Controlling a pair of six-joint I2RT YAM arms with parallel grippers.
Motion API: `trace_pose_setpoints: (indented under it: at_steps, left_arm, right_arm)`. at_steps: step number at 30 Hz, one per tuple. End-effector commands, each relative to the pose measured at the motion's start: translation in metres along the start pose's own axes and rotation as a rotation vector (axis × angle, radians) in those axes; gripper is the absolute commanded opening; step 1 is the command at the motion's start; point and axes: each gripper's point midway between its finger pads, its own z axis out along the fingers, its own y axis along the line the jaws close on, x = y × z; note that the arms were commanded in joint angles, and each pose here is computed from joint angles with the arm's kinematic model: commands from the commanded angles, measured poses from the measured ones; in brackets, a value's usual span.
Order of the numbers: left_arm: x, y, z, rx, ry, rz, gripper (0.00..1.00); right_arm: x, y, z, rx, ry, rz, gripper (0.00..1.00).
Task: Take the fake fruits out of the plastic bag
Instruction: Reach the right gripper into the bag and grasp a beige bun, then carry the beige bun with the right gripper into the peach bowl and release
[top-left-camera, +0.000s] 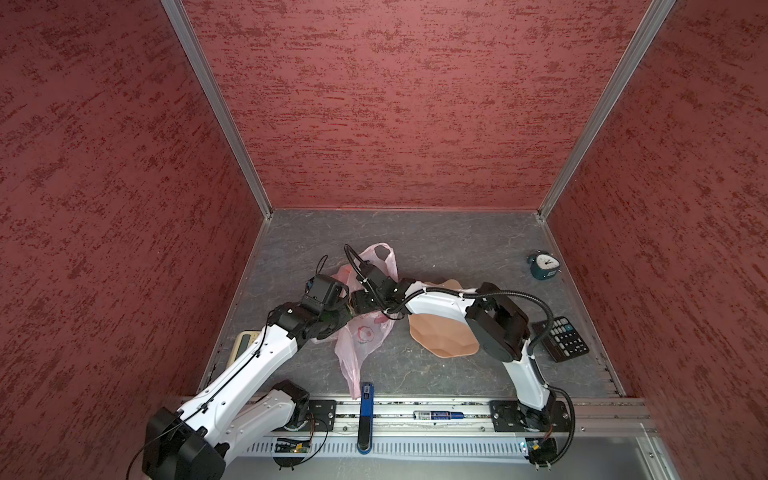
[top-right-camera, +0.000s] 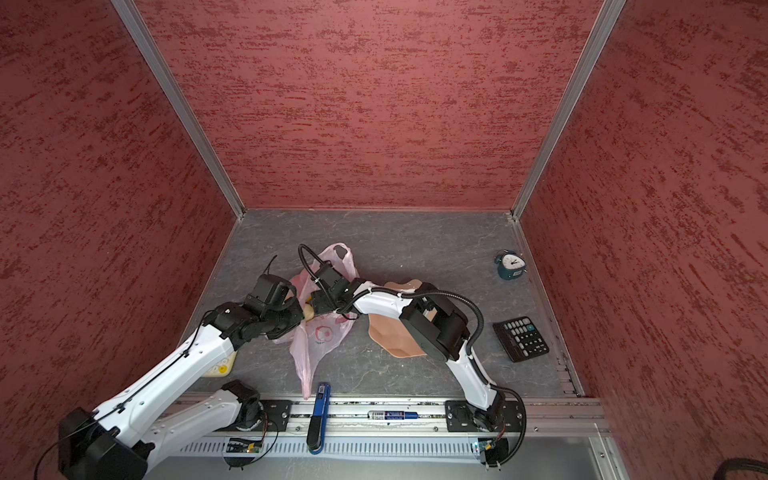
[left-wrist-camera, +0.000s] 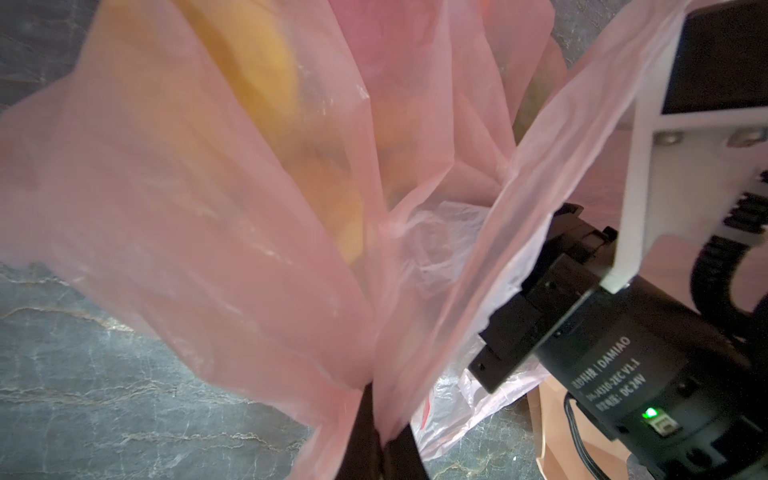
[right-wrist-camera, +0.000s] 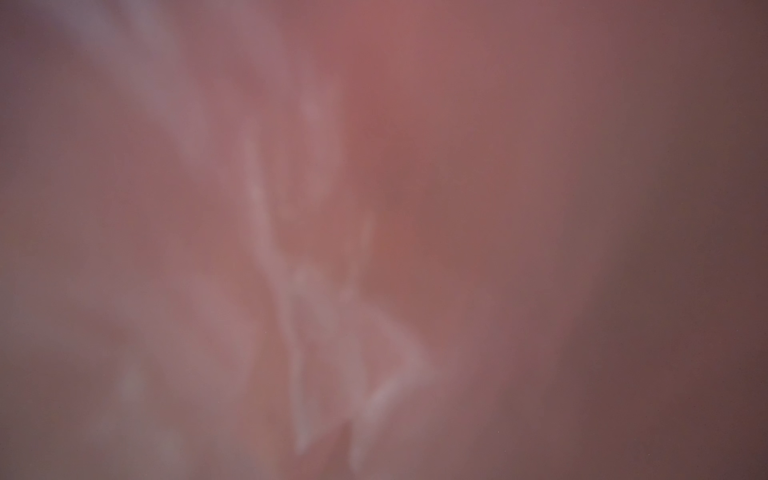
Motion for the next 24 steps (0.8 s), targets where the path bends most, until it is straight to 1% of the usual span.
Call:
trace_pose_setpoints:
  at_steps: [1, 3, 12, 16, 24]
  left_arm:
    - [-0.018, -0.008, -0.005, 0.013, -0.058, 0.022, 0.0]
    - [-0.023, -0.006, -0.005, 0.001, -0.071, 0.023, 0.0]
    - [-0.047, -0.005, -0.005, 0.0, -0.115, 0.016, 0.0]
    - [-0.055, -0.009, -0.005, 0.016, -0.13, 0.011, 0.0]
    - [-0.068, -0.022, -0.004, 0.04, -0.136, 0.028, 0.0]
  right_arm:
    - [-0.03, 0.01, -0.024, -0.015, -0.081, -0.019, 0.53]
    - [-0.03, 0.011, -0.031, -0.021, -0.083, -0.035, 0.49]
    - [-0.027, 0.024, -0.064, -0.1, -0.08, -0.082, 0.42]
    - [-0.026, 0.032, -0.077, -0.144, -0.078, -0.101, 0.4]
    - [-0.027, 0.052, -0.115, -0.245, -0.084, -0.142, 0.4]
